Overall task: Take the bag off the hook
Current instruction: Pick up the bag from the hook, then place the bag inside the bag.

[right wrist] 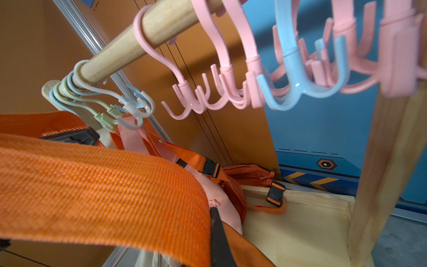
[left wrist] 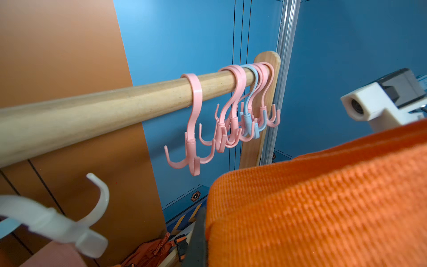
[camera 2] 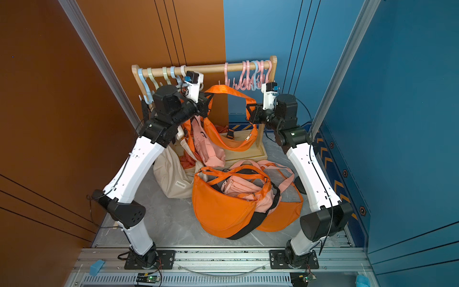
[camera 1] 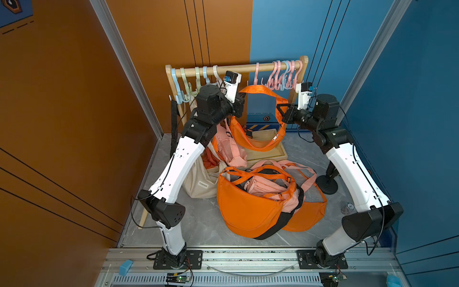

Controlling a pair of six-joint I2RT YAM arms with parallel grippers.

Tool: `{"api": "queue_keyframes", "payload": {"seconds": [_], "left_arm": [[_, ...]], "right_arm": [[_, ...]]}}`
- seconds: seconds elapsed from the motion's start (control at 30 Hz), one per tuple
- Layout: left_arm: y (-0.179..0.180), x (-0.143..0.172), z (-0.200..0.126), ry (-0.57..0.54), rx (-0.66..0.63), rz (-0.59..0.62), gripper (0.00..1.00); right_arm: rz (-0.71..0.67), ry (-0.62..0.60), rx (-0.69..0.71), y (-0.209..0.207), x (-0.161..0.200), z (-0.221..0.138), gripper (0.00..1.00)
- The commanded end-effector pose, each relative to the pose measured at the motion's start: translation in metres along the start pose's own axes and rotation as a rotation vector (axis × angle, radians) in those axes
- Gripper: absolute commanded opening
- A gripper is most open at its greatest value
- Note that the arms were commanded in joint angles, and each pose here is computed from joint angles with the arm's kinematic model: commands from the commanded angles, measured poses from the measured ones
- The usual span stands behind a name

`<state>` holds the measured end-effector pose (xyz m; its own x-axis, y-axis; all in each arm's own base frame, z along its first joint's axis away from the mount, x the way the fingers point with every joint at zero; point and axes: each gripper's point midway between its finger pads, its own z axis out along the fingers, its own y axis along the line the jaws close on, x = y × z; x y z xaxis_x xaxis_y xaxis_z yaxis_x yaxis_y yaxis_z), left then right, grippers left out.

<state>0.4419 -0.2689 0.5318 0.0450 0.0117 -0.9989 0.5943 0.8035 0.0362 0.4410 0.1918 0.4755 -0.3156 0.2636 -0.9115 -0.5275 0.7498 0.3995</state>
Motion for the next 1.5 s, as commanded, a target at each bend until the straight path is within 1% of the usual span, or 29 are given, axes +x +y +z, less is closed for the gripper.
{"api": "queue_keyframes", "payload": {"seconds": [0.0,0.27,0.4,0.47,0.57,0.7,0.73,0.9,1.1,1.3,1.4,1.47], "left_arm": [[-0.013,-0.017,-0.025,-0.031,-0.011,0.067,0.0],[-0.025,-0.019,-0.082,-0.043,-0.04,0.104,0.0],[-0.03,-0.019,-0.115,-0.059,-0.052,0.1,0.0],[-0.032,-0.019,-0.131,-0.066,-0.058,0.096,0.0],[-0.037,-0.015,-0.154,-0.072,-0.058,0.091,0.0],[-0.039,-0.001,-0.179,-0.045,-0.075,0.095,0.0],[-0.039,0.002,-0.185,-0.04,-0.078,0.096,0.0],[-0.044,0.022,-0.218,-0.025,-0.1,0.1,0.0],[-0.042,0.034,-0.261,-0.029,-0.122,0.082,0.0],[-0.047,0.054,-0.287,-0.008,-0.084,0.056,0.0],[-0.044,0.065,-0.298,0.014,-0.094,0.053,0.0],[-0.04,0.069,-0.305,0.009,-0.111,0.043,0.0]], "right_arm": [[-0.047,-0.062,-0.047,0.037,-0.021,-0.034,0.0],[-0.123,-0.054,-0.115,0.09,-0.011,-0.062,0.0],[-0.169,-0.065,-0.155,0.121,-0.007,-0.083,0.0],[-0.184,-0.042,-0.168,0.13,0.006,-0.087,0.0],[-0.206,-0.037,-0.193,0.146,0.015,-0.098,0.0],[-0.224,-0.027,-0.212,0.159,0.028,-0.111,0.0],[-0.23,-0.018,-0.236,0.169,0.034,-0.114,0.0],[-0.241,0.018,-0.262,0.181,0.058,-0.122,0.0],[-0.28,0.069,-0.302,0.2,0.088,-0.133,0.0],[-0.31,0.099,-0.324,0.21,0.111,-0.147,0.0],[-0.305,0.099,-0.329,0.212,0.116,-0.154,0.0],[-0.3,0.104,-0.337,0.213,0.122,-0.157,0.0]]}}
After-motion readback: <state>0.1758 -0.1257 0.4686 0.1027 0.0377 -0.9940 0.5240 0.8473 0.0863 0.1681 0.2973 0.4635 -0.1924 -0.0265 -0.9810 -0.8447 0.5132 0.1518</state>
